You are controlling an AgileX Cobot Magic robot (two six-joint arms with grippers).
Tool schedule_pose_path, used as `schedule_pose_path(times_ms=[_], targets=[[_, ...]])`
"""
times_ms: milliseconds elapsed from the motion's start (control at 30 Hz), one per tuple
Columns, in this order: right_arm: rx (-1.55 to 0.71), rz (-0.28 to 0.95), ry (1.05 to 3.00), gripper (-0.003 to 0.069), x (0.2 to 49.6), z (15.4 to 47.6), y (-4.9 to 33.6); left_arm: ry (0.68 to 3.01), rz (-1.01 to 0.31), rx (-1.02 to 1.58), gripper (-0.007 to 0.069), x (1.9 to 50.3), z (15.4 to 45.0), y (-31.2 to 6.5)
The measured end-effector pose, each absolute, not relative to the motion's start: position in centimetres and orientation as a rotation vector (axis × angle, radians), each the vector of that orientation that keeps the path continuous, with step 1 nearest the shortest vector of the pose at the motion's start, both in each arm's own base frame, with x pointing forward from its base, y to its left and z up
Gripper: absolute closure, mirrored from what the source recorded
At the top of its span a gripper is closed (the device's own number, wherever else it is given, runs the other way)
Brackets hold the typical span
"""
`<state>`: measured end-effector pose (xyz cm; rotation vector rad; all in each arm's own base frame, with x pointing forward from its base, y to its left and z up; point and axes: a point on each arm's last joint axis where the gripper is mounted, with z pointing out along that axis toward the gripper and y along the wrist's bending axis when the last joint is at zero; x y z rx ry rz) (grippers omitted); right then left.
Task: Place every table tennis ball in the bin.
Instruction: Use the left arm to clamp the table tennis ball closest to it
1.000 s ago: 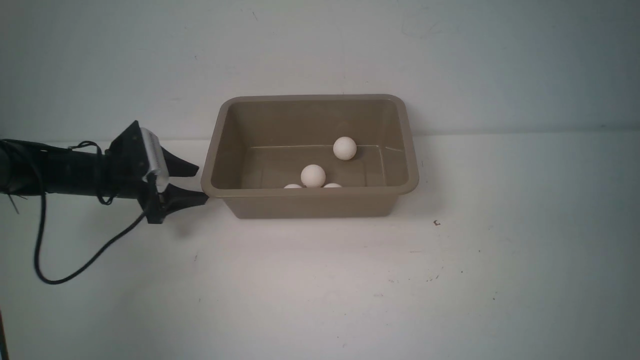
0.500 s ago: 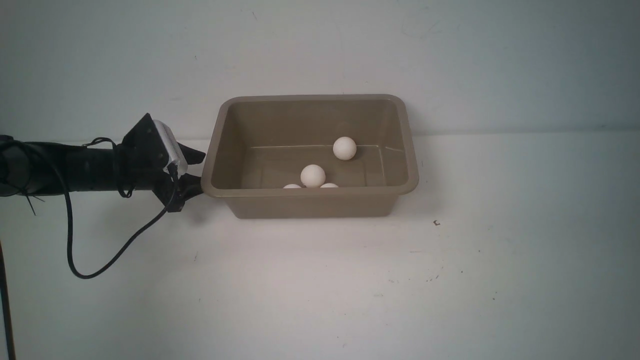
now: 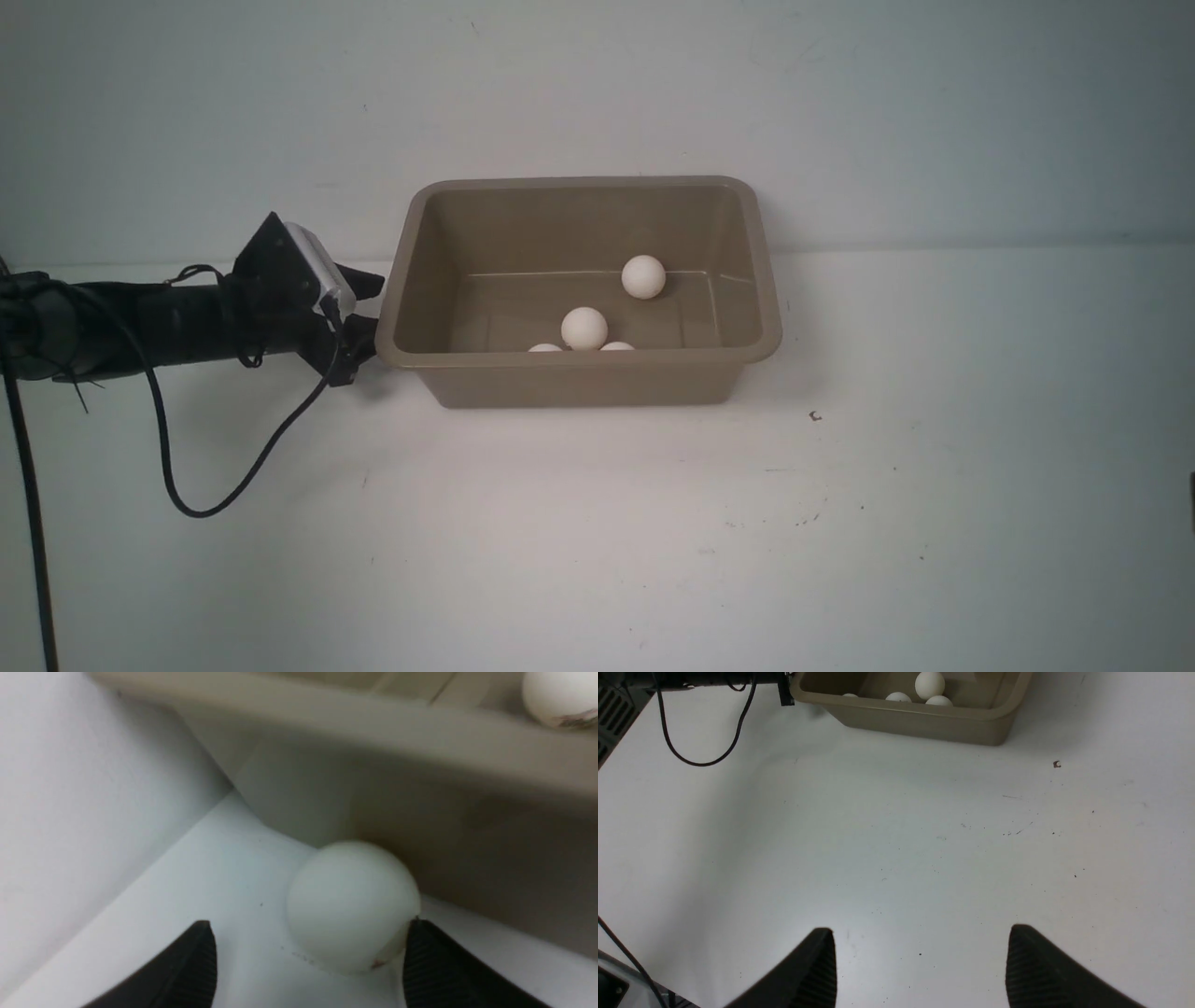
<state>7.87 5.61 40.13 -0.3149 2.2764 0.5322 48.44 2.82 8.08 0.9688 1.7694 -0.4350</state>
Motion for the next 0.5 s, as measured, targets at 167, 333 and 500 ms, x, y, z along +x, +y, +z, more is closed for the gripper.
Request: schedule_pose_path(times_ms=[167,333,500], targets=[[-0.318,0.530,2.303,0.0216,8.5,39.9,6.1,1.761,-0.503,0.935,0.0144,49.3,7.2,2.7],[-0.322,0.536,2.332,0.0216,9.0,39.6,6.5,1.734,-0.483,0.964,0.0144,50.0,7.8,1.8],[-0.328,0.541,2.304,0.0216,9.2,39.7,6.7,1.734,-0.446,0.997,0.0144,50.4,7.8,0.6]])
